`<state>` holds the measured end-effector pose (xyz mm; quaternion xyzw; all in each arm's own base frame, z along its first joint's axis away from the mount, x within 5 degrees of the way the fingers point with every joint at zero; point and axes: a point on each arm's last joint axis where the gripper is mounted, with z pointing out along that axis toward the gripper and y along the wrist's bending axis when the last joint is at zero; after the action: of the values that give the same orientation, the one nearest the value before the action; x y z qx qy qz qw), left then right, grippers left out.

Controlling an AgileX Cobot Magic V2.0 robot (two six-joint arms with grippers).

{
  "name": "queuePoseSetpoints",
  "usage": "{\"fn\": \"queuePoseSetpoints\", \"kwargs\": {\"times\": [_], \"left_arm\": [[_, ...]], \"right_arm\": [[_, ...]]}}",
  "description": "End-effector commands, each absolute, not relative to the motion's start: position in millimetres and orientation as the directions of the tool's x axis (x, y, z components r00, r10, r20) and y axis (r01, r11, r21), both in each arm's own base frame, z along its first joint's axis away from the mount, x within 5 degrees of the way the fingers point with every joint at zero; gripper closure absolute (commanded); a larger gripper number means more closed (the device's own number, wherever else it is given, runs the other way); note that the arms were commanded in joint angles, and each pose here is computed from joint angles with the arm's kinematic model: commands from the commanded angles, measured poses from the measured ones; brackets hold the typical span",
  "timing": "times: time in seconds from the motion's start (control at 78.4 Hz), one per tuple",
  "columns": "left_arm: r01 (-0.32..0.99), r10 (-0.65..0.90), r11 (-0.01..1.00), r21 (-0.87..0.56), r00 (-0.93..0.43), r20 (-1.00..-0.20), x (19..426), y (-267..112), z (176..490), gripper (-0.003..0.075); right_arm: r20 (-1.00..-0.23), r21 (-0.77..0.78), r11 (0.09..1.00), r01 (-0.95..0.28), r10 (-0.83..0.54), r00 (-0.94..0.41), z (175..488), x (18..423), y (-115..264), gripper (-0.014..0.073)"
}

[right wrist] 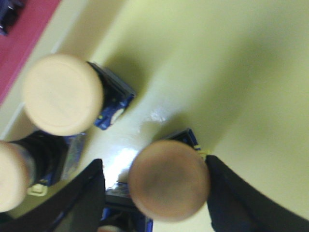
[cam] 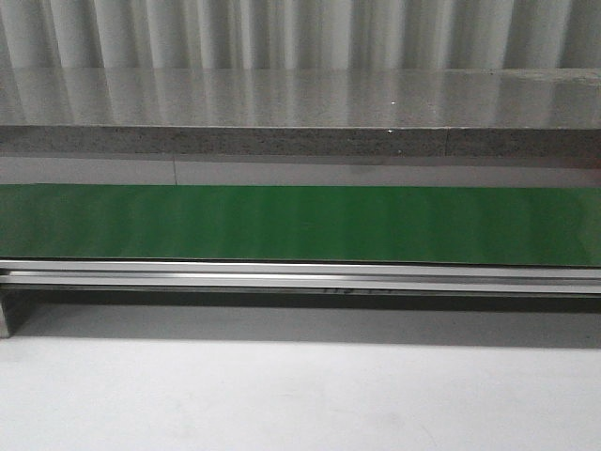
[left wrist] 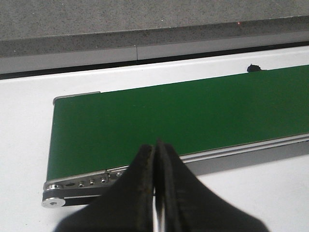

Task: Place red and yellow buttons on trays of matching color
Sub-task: 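Return the right gripper above the belt's far end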

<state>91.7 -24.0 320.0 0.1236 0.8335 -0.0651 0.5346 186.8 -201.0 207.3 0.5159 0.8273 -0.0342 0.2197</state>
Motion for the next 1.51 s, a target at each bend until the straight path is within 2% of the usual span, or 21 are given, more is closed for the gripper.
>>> {"fn": "queuePoseSetpoints", "kwargs": {"times": [0.0, 0.281, 0.344, 0.459, 0.472, 0.663, 0.918, 1.173, 1.326, 1.492], "left_arm": [[0.270, 0.105, 0.963, 0.019, -0.310, -0.945, 94, -25, 335, 0.0741], [0.270, 0.105, 0.963, 0.019, -0.310, -0.945, 94, -25, 335, 0.0741], [0.270, 0.105, 0.963, 0.019, -0.310, -0.945, 94, -25, 335, 0.0741], [0.270, 0.105, 0.963, 0.019, -0.310, -0.945, 94, -25, 335, 0.0741], [0.270, 0.105, 0.963, 0.019, -0.310, -0.945, 94, -25, 335, 0.0741], [0.270, 0.105, 0.963, 0.019, -0.310, -0.945, 94, -25, 335, 0.0741], [0.270, 0.105, 0.963, 0.019, -0.310, -0.945, 94, -25, 335, 0.0741], [0.270, 0.105, 0.963, 0.019, -0.310, -0.945, 94, -25, 335, 0.0741], [0.270, 0.105, 0.963, 0.019, -0.310, -0.945, 94, -25, 335, 0.0741], [0.270, 0.105, 0.963, 0.019, -0.310, -0.945, 94, -25, 335, 0.0741]], "right_arm": [[-0.493, 0.196, 0.474, 0.859, 0.805, -0.331, 236, 183, -200, 0.0138], [-0.566, 0.194, 0.507, 0.840, 0.757, -0.326, 271, 168, -181, 0.0138], [-0.607, 0.196, 0.559, 0.806, 0.714, -0.348, 286, 167, -165, 0.0175], [-0.638, 0.189, 0.635, 0.749, 0.660, -0.398, 296, 173, -146, 0.0308], [-0.650, 0.189, 0.659, 0.728, 0.640, -0.410, 300, 175, -138, 0.0377], [-0.698, 0.190, 0.798, 0.573, 0.520, -0.493, 314, 188, -96, 0.0664], [-0.731, 0.191, 0.925, 0.329, 0.358, -0.581, 324, 199, -41, 0.0658], [-0.844, 0.170, 0.980, 0.103, 0.199, -0.499, 352, 178, -4, 0.0658], [-0.885, 0.136, 0.989, 0.054, 0.146, -0.443, 360, 161, -1, 0.0658], [-0.924, 0.071, 0.996, 0.055, 0.086, -0.373, 352, 140, -4, 0.0661]]}}
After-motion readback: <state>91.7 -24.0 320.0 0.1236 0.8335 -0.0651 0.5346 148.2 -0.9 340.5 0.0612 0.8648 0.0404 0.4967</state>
